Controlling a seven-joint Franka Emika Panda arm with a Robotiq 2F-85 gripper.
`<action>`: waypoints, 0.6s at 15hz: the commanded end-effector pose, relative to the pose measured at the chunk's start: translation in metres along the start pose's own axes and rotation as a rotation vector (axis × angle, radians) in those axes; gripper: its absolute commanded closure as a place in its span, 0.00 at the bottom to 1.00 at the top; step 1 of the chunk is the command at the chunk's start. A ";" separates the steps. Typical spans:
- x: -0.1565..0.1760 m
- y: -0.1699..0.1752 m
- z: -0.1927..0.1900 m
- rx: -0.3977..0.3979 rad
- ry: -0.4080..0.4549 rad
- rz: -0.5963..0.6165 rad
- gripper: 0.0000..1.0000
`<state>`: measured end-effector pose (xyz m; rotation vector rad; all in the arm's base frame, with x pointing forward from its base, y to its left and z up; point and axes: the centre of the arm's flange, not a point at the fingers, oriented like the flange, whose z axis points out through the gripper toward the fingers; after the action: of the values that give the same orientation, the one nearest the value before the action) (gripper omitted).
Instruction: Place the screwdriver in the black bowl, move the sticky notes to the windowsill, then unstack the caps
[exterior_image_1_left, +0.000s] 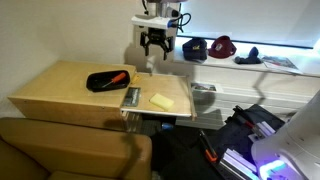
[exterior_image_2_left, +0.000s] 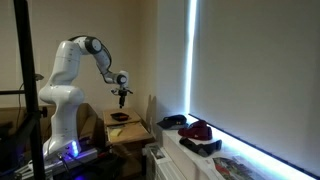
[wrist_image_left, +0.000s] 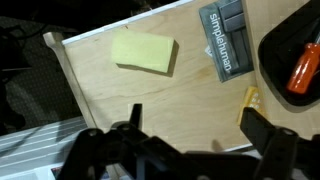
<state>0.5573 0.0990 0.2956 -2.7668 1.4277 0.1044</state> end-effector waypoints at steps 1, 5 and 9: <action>-0.001 0.002 -0.008 0.013 0.005 -0.006 0.00; 0.002 -0.002 -0.008 0.032 -0.021 -0.105 0.00; -0.074 -0.041 0.056 0.021 0.015 -0.340 0.00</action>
<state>0.5475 0.1459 0.3065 -2.8663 1.1428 0.0722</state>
